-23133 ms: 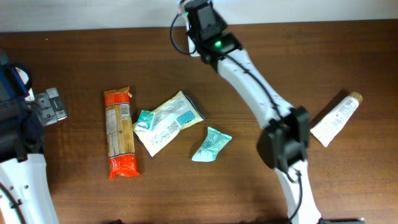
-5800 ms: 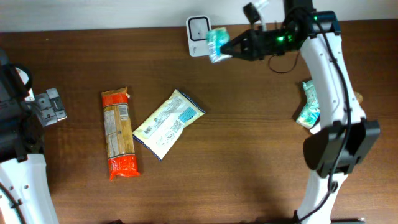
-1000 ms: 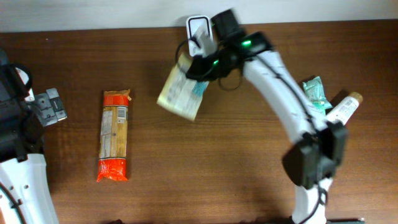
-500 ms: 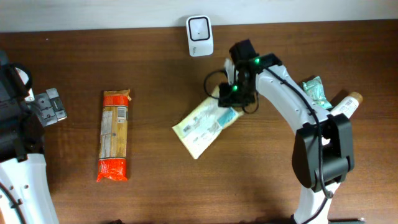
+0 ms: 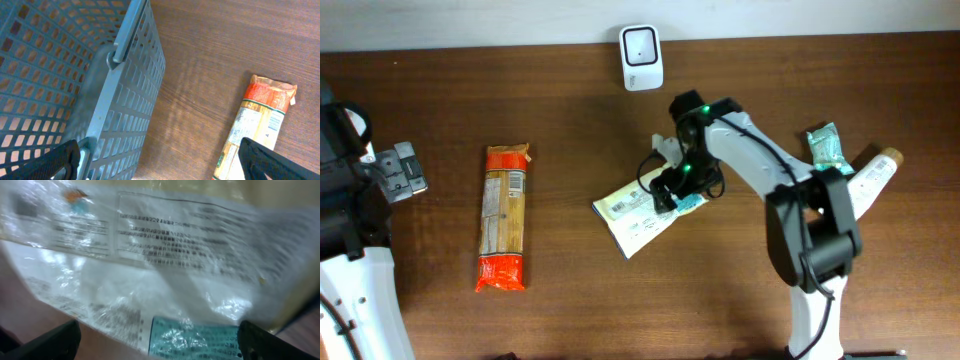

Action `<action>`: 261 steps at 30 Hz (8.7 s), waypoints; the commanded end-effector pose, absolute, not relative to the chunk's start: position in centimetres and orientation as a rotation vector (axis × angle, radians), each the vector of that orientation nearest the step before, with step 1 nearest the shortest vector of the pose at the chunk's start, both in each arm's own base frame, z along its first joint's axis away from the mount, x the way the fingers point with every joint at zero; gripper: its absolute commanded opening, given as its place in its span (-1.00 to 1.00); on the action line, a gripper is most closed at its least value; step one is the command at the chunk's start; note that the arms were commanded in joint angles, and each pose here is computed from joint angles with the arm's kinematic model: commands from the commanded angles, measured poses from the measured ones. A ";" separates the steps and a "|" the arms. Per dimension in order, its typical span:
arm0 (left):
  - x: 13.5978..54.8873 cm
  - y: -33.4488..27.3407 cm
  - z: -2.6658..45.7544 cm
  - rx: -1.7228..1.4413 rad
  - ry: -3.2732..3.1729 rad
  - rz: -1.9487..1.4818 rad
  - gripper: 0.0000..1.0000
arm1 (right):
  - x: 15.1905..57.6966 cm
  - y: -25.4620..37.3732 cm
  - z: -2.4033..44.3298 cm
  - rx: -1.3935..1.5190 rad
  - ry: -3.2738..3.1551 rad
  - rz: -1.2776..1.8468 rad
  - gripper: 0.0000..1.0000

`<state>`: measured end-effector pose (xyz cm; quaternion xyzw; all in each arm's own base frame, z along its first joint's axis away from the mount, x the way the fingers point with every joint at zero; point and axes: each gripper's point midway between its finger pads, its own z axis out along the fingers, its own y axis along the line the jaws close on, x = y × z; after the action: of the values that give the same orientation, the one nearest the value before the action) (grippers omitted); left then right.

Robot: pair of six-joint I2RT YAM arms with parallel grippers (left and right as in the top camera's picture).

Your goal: Scan the item barcode

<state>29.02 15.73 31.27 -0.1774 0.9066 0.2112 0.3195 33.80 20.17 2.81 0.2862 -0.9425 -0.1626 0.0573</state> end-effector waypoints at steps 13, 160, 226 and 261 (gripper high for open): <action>28.9 15.9 31.6 -0.459 2.375 0.571 0.98 | 38.4 17.4 3.8 0.606 -3.022 -0.015 0.97; 28.9 15.9 31.6 -0.459 2.376 0.571 0.98 | 35.3 -16.0 14.9 -1.365 -3.099 -0.293 -0.03; 35.3 14.7 7.3 -0.711 2.840 0.202 -1.00 | 42.0 22.9 17.9 0.541 -3.271 -0.862 0.20; 45.6 1.3 14.0 -0.152 2.619 -0.604 0.14 | 38.0 28.8 12.2 0.573 -3.063 -0.830 0.37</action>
<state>44.78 -0.55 12.43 -0.0959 0.9483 -0.2362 0.1893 39.87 25.33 14.31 0.1619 -0.9530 -0.2435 -0.0793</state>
